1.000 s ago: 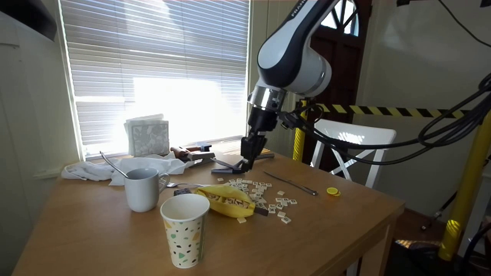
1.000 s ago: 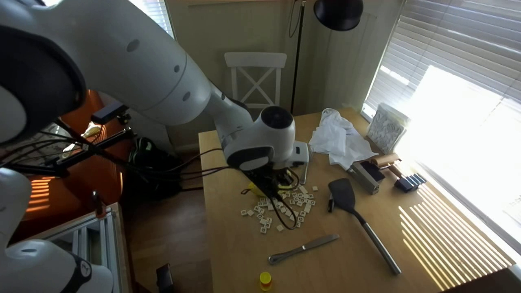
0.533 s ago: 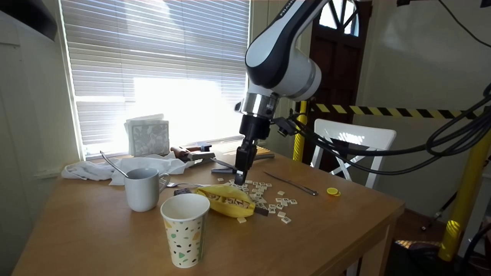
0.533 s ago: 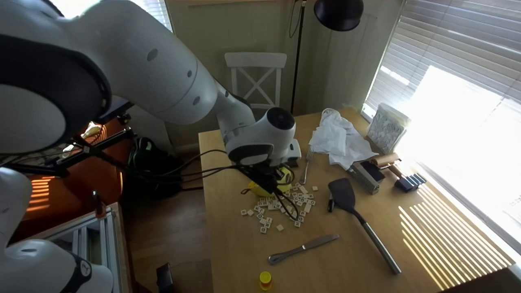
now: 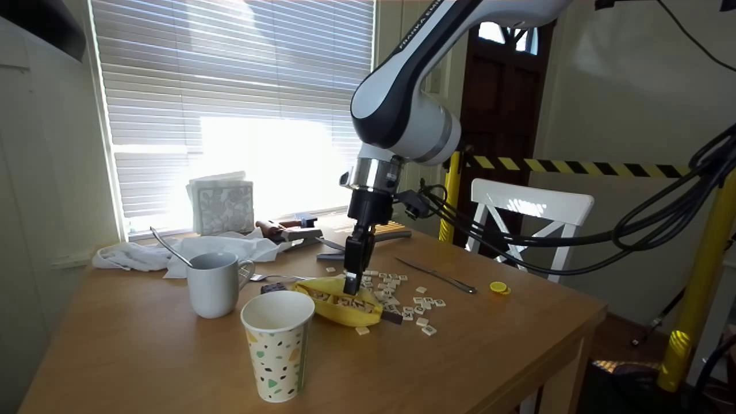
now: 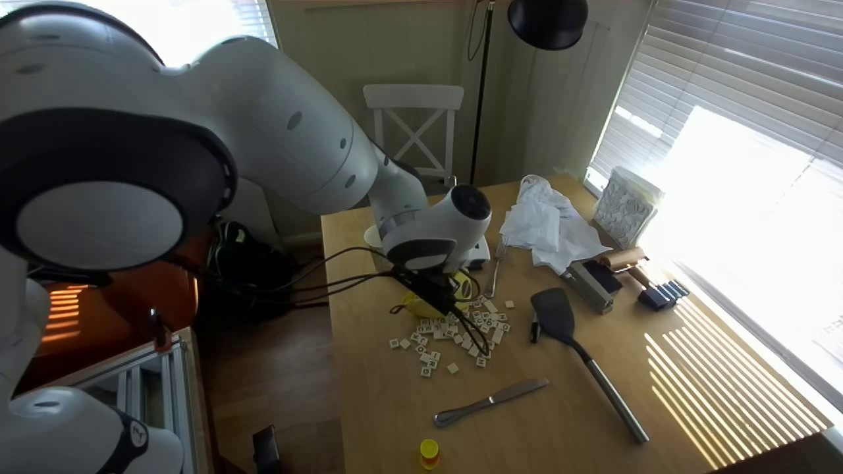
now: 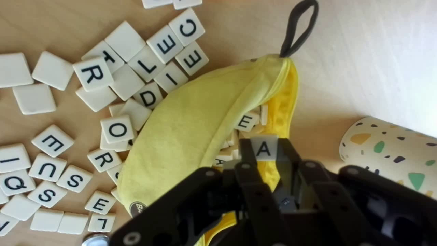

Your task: Move the letter 'V' to the right then put it in the banana bag.

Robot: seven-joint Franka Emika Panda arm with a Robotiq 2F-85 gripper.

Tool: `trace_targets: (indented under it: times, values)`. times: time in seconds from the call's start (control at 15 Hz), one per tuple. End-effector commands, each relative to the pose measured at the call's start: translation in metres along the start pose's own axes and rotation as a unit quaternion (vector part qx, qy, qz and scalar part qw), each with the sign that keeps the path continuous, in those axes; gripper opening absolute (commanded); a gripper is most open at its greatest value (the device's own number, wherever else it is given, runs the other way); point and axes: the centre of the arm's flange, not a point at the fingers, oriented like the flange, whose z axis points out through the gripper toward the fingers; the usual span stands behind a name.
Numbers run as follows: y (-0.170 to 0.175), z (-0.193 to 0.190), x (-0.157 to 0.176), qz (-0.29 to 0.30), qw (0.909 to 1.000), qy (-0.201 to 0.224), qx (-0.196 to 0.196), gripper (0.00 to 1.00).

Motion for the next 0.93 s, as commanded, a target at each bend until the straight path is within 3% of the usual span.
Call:
trace_targets:
  times: [0.0,0.4,0.47,0.67,0.87]
  values:
    - [0.01,0.004,0.017,0.002,1.0,0.004,0.006,0.54]
    - [0.011,0.0,0.024,0.0,0.9998,0.016,0.006,0.96]
    - [0.01,-0.004,0.024,0.003,0.9997,0.025,0.003,0.99]
    - [0.007,-0.051,0.009,0.084,0.9945,0.05,-0.038,1.0]
    - [-0.002,-0.107,-0.031,0.157,0.9834,0.06,-0.068,1.0]
